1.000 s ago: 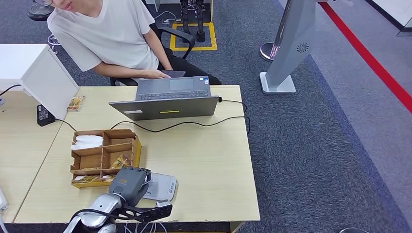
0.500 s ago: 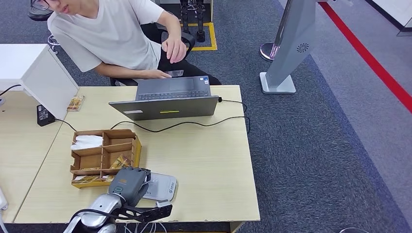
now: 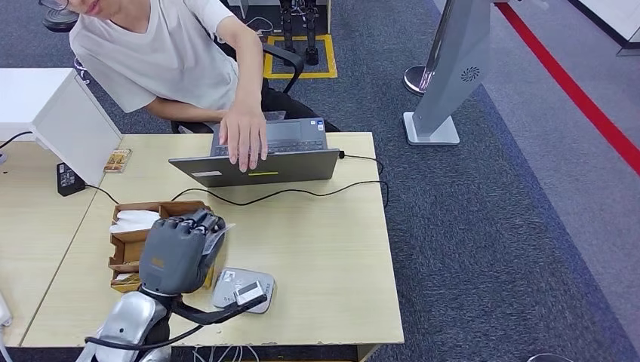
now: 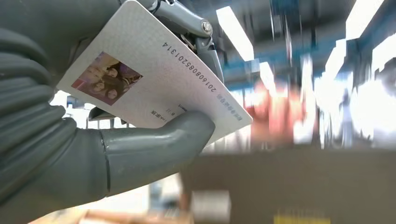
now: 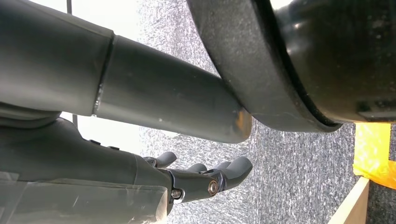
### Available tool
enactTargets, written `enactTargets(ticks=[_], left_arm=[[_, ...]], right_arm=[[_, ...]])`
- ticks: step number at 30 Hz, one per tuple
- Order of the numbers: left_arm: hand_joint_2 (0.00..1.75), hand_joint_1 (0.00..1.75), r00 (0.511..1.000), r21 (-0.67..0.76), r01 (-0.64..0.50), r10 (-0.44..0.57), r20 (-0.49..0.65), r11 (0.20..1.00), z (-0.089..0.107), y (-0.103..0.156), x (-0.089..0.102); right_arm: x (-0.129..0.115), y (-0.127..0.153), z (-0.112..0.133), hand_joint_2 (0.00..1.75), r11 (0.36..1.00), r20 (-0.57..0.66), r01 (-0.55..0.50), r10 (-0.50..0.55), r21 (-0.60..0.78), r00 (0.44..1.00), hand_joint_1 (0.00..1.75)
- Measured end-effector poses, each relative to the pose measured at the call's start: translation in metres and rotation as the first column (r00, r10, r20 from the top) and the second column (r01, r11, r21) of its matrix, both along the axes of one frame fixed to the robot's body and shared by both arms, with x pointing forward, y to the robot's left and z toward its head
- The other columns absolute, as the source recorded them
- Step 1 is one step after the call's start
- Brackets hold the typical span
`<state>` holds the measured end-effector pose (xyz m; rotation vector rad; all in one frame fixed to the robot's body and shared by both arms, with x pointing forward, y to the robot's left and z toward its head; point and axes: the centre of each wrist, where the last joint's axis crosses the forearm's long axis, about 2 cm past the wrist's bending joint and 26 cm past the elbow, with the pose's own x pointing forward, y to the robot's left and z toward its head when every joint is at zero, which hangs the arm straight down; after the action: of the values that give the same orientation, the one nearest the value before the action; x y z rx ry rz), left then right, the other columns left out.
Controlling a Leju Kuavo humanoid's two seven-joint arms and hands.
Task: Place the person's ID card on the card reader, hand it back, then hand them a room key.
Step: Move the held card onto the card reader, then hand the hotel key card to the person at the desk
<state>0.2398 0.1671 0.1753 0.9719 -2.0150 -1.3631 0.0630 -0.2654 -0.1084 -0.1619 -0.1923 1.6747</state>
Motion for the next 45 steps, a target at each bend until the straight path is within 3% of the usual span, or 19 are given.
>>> enactTargets(ticks=[6, 29, 32, 36, 40, 45], left_arm=[[1.75, 1.75, 0.994, -0.067, 0.008, -0.001, 0.106, 0.998, 0.021, 0.006, 0.0], [1.75, 1.75, 0.957, -0.109, -0.145, 0.167, 0.236, 0.983, 0.04, 0.029, 0.021], [1.75, 1.75, 0.929, -0.11, -0.221, 0.244, 0.278, 0.969, 0.045, 0.037, 0.035], [1.75, 1.75, 0.892, -0.089, -0.325, 0.337, 0.303, 0.941, 0.05, 0.059, 0.069], [1.75, 0.0, 0.867, -0.073, -0.398, 0.401, 0.295, 0.914, 0.053, 0.078, 0.093], [1.75, 0.0, 0.872, -0.058, -0.426, 0.427, 0.238, 0.903, 0.048, 0.084, 0.102]], right_arm=[[0.0, 0.0, 0.0, 0.0, 1.0, 0.0, 0.001, -0.001, 0.001, 1.0, 0.0], [0.0, 0.0, 0.0, 0.0, 1.0, 0.001, -0.008, 0.008, 0.003, 1.0, 0.0], [0.001, 0.0, 0.0, 0.0, 1.0, 0.002, -0.024, 0.024, 0.008, 1.0, 0.0], [0.002, -0.001, 0.0, 0.0, 0.999, 0.002, -0.037, 0.037, 0.016, 0.999, 0.0], [0.002, -0.002, 0.0, 0.0, 0.999, 0.002, -0.043, 0.043, 0.019, 0.999, 0.0], [0.002, -0.002, 0.0, 0.0, 0.999, 0.002, -0.047, 0.047, 0.017, 0.999, 0.0]])
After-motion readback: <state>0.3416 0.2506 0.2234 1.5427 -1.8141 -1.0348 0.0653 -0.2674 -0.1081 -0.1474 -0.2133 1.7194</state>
